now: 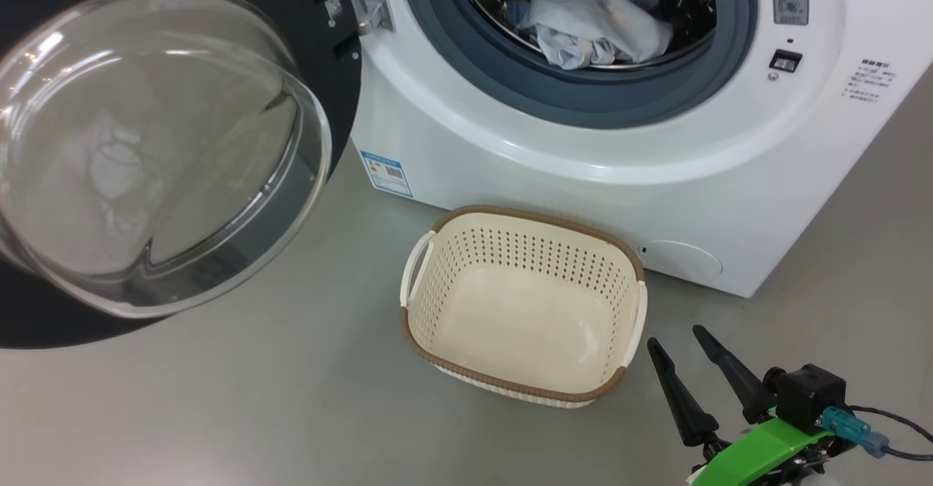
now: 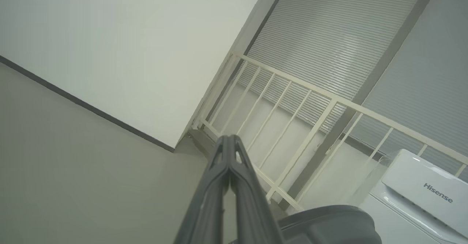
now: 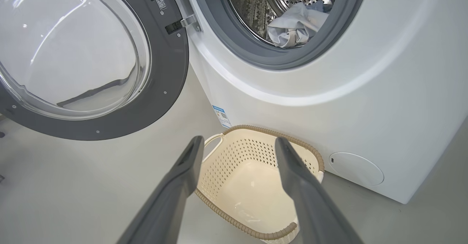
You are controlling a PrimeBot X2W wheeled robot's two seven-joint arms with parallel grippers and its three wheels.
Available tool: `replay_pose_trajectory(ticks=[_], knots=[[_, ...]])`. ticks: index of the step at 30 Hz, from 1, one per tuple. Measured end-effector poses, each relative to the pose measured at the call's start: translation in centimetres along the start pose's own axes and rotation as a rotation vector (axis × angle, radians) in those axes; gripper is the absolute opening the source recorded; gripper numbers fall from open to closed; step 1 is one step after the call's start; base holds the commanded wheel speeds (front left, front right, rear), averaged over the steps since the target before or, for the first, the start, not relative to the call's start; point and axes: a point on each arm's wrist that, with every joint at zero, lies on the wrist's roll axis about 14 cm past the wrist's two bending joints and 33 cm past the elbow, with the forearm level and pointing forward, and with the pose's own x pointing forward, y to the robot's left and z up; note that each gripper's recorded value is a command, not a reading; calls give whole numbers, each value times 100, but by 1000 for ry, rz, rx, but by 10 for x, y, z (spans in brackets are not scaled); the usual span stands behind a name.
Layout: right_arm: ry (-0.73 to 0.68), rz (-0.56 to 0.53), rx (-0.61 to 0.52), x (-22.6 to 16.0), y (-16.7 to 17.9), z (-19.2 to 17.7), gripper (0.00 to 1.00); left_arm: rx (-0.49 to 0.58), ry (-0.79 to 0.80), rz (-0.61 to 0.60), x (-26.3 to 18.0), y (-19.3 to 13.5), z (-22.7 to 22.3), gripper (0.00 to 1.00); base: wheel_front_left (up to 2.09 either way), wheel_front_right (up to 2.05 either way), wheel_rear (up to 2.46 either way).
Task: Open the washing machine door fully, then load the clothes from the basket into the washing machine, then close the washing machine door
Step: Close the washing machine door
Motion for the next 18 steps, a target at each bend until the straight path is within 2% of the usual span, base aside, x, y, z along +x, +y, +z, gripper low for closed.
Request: replay_pose_trajectory(ticks=[6,18], knots=[[21,-14,8,0,-11,-9,100,-105,191,69,11,11,-38,0,0,0,0],[32,-7,23,10,-16,-17,100,-129,475,145,10,21,-100,0,0,0,0]])
